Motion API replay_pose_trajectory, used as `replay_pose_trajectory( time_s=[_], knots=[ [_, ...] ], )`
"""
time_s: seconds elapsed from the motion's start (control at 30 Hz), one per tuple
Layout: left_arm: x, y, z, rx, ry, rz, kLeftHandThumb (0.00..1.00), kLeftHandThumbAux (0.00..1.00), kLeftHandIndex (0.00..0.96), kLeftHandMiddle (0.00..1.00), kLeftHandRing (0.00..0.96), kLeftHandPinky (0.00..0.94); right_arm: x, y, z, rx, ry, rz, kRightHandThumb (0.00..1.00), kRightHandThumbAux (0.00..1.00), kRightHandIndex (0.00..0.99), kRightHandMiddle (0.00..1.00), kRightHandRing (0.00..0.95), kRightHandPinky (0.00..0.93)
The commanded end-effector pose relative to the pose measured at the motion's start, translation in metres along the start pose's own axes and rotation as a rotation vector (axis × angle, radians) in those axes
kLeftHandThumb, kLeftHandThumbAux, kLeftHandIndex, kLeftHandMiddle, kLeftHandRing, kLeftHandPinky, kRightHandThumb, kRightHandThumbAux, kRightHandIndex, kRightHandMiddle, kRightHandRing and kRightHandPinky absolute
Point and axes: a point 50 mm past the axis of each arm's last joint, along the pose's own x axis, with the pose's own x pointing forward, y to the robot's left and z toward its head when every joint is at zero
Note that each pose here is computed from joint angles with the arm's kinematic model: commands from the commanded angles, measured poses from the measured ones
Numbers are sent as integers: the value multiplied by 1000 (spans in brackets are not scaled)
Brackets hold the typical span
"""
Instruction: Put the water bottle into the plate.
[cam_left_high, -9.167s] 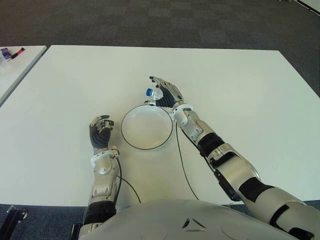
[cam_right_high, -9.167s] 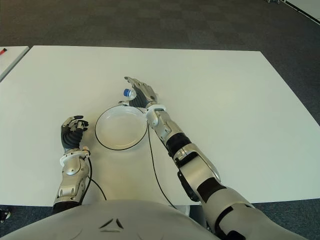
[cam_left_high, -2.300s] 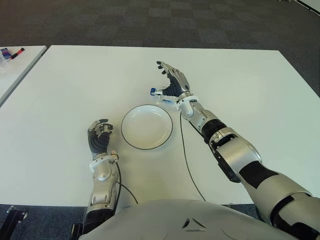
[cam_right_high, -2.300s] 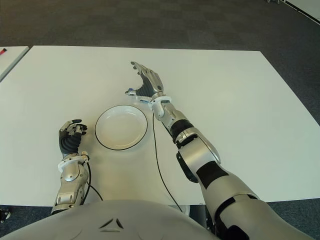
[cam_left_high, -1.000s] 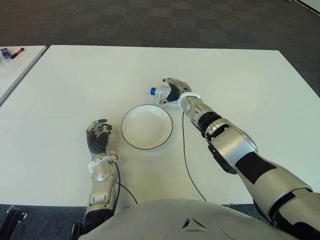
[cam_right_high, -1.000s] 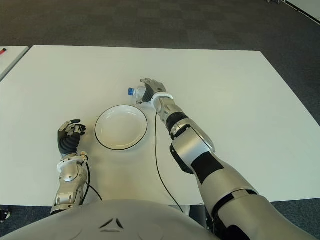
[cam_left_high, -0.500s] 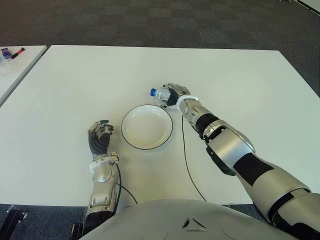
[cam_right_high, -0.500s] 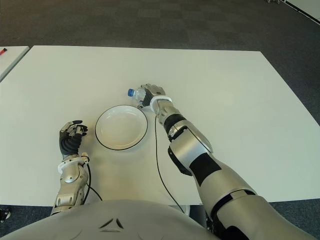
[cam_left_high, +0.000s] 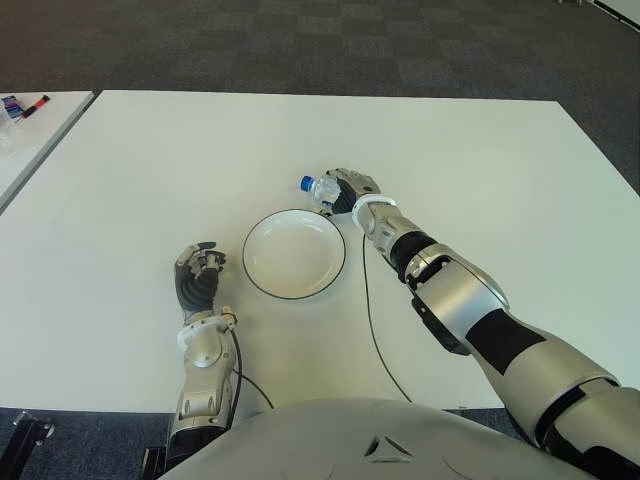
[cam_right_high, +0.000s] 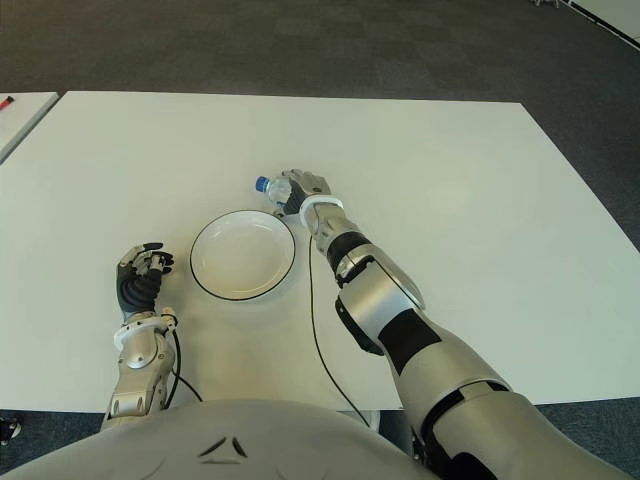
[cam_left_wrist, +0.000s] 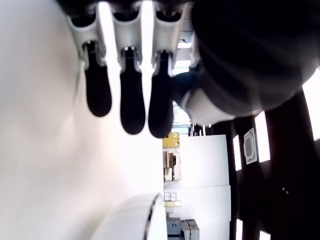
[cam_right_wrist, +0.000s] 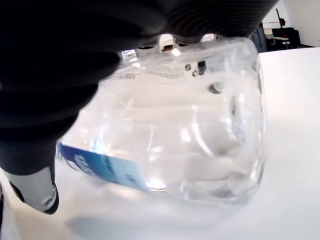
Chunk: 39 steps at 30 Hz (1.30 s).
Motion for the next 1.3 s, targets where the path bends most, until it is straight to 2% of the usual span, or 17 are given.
replay_pose_trajectory(
  time_s=[0.03, 0.23, 0.6, 0.93, 1.3],
  knots=[
    [-6, -7, -5, -26, 41, 4, 695, 722, 428, 567, 563, 523, -8, 30, -3, 0, 12, 94, 0, 605, 4, 89, 113, 177],
    [-6, -8, -5, -23, 53, -1, 692, 722, 427, 569, 555, 492, -8, 34, 4, -24, -3, 120, 0, 603, 4, 87, 114, 172],
    [-12, -11, -2, -42, 36, 30, 688, 724, 423, 540, 516, 468, -11, 44, 2, -28, 7, 171, 0, 609, 1, 101, 137, 197],
    [-12, -9, -1, -41, 35, 27, 691, 723, 426, 546, 545, 500, -12, 46, 0, -28, 6, 173, 0, 609, 7, 112, 151, 206],
    [-12, -9, -1, -50, 50, 27, 684, 724, 420, 524, 504, 460, -13, 46, -2, -18, -9, 158, 0, 611, 15, 128, 167, 222]
  ],
)
